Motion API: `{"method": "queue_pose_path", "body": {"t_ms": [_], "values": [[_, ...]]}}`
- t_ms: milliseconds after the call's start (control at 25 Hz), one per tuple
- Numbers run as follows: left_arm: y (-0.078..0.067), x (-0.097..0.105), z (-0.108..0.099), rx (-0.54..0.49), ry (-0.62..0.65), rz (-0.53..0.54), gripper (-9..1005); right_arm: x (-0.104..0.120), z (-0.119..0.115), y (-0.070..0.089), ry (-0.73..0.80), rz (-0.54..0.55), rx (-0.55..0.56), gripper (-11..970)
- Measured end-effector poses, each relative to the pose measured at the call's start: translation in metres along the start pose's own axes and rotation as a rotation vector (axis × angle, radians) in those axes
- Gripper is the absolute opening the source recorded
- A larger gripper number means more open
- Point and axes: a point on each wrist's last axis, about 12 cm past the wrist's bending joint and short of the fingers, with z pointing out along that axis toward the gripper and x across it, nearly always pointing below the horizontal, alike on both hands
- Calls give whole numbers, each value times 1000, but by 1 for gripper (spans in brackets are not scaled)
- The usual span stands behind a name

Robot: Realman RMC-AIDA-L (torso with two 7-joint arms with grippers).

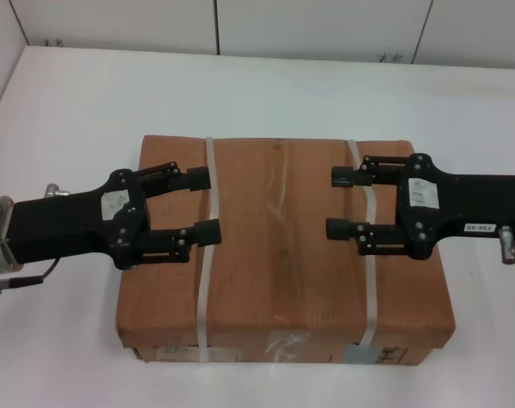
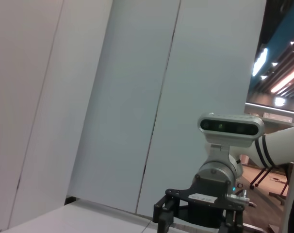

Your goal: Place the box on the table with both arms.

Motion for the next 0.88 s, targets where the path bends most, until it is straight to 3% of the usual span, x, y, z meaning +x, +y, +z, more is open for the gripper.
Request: {"method": "queue_pose_path", "body": {"t_ms": [880], "values": [[-5,10,7,-4,-8,14,840,7,0,4,-3,-38,12,711]]}}
